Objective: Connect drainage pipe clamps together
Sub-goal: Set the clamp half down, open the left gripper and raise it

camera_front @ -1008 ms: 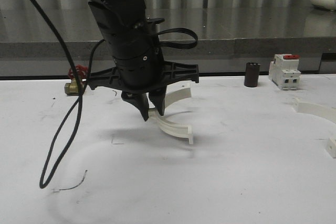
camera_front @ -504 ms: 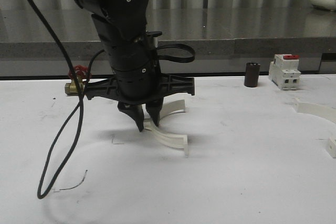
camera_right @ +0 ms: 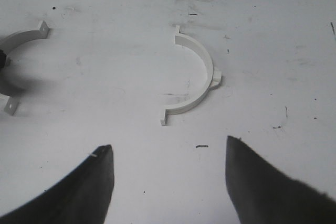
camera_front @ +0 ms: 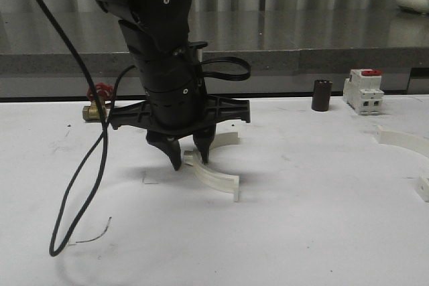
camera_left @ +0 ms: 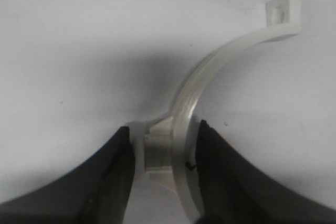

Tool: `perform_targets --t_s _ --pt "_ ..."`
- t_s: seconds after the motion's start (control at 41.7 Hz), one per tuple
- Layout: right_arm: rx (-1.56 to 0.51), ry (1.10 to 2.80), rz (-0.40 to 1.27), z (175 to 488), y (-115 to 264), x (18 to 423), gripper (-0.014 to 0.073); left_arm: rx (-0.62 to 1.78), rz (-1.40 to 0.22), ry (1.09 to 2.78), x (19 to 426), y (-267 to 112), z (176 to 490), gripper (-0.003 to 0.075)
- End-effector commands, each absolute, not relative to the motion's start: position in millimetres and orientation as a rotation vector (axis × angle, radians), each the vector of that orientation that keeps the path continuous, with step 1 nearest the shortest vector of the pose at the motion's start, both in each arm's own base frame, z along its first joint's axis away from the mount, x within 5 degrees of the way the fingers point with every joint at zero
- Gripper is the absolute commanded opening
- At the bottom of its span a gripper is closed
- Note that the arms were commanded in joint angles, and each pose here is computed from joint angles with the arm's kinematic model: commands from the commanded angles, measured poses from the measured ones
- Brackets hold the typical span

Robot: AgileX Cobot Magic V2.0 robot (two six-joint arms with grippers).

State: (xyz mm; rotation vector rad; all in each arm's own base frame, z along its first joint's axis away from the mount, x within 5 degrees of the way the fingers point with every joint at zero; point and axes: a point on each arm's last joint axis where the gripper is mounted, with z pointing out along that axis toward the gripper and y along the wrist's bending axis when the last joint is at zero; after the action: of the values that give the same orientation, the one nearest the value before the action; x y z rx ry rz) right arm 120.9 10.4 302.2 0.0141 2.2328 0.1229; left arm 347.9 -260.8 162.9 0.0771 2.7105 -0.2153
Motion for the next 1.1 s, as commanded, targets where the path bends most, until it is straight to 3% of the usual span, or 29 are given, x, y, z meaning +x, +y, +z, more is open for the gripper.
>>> perform_targets --t_s 0.0,0.336,0.528,0.816,1.08 --pt "0.017 2.151 0.127 317 10 125 0.0488 0.115 -0.323 2.565 344 -262 223 0.0285" --pt "0.017 2.151 0.127 317 10 125 0.0488 0.551 -0.181 2.34 309 -203 317 0.0283" --pt "0.017 2.151 0.127 317 10 125 0.0488 0.544 -0.233 2.182 262 -140 347 0.0283" --pt "0.017 2.151 0.127 317 10 125 0.0488 0.367 -0.199 2.04 174 -64 338 0.0283" --pt "0.017 2.151 0.127 317 10 125 0.0488 0.304 -0.251 1.968 121 -44 313 0.0283"
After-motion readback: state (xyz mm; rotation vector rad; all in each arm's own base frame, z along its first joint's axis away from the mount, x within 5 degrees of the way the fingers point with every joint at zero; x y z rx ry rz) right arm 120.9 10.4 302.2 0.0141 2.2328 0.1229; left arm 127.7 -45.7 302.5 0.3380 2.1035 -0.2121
